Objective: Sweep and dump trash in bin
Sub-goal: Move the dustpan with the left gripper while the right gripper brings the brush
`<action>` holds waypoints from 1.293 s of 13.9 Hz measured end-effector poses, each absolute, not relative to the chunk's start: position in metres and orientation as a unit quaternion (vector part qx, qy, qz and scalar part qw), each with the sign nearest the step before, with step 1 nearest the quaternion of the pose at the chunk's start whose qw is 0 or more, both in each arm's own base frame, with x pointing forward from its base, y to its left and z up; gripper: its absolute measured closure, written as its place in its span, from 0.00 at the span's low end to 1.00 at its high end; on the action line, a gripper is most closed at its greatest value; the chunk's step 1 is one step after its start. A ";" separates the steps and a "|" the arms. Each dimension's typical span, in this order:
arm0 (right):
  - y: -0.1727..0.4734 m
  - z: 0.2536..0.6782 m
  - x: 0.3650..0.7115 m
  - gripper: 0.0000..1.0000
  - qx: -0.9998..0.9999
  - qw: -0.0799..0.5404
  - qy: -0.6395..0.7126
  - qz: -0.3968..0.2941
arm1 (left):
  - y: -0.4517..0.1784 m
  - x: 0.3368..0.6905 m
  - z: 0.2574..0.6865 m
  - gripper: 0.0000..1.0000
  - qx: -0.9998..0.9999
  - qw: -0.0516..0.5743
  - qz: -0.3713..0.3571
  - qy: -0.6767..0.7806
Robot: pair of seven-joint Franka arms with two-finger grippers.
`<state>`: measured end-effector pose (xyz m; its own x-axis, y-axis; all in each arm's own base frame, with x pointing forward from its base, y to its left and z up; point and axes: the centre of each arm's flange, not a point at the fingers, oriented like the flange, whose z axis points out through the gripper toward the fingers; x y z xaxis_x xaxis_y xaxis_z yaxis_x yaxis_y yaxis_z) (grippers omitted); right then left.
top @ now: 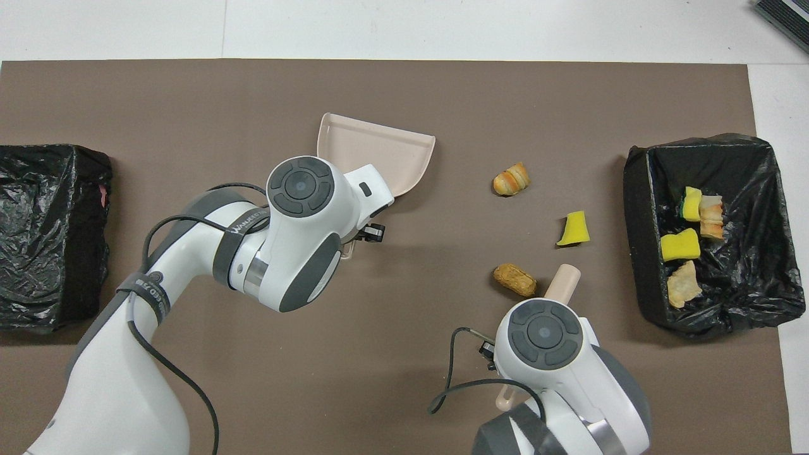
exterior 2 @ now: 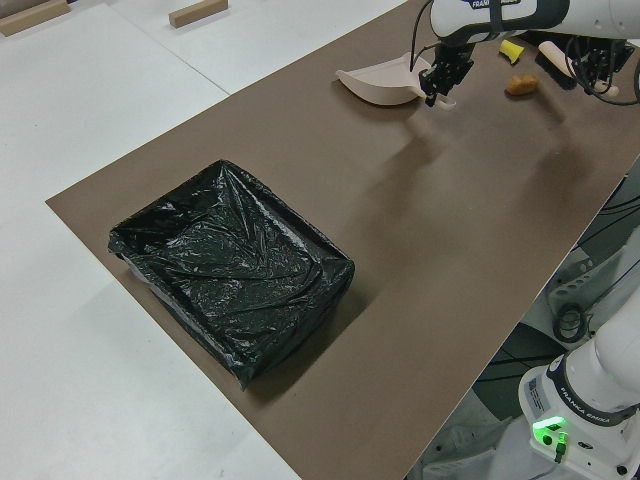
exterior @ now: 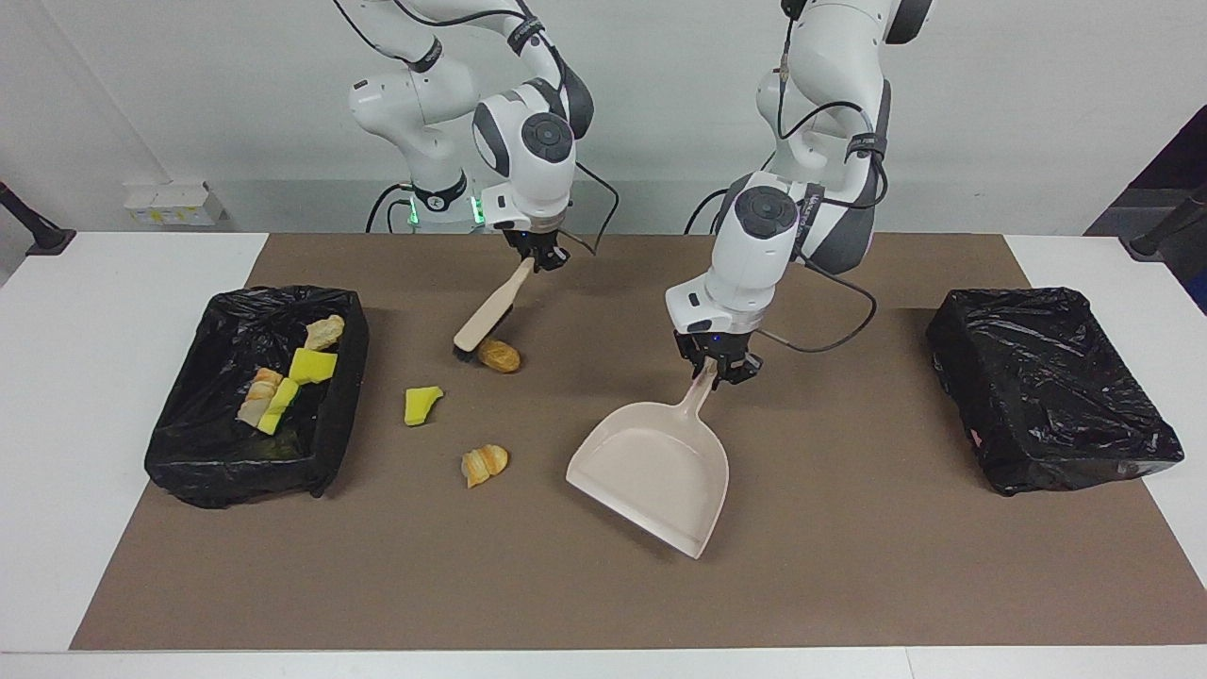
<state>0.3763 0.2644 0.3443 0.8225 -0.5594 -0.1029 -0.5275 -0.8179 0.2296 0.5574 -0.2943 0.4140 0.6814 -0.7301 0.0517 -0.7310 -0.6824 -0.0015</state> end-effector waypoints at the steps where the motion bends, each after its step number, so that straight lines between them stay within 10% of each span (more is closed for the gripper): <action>1: 0.266 0.338 0.384 0.74 0.950 0.088 -0.289 -0.081 | -0.278 0.560 0.423 0.68 0.893 0.005 0.016 -0.449; 8: 0.299 0.361 0.448 0.74 0.960 0.029 -0.274 -0.054 | -0.201 0.551 0.415 0.68 0.783 -0.012 -0.048 -0.620; 18: 0.203 0.423 0.471 0.74 0.968 0.053 -0.233 -0.075 | -0.275 0.488 0.375 0.68 0.828 -0.022 -0.027 -0.560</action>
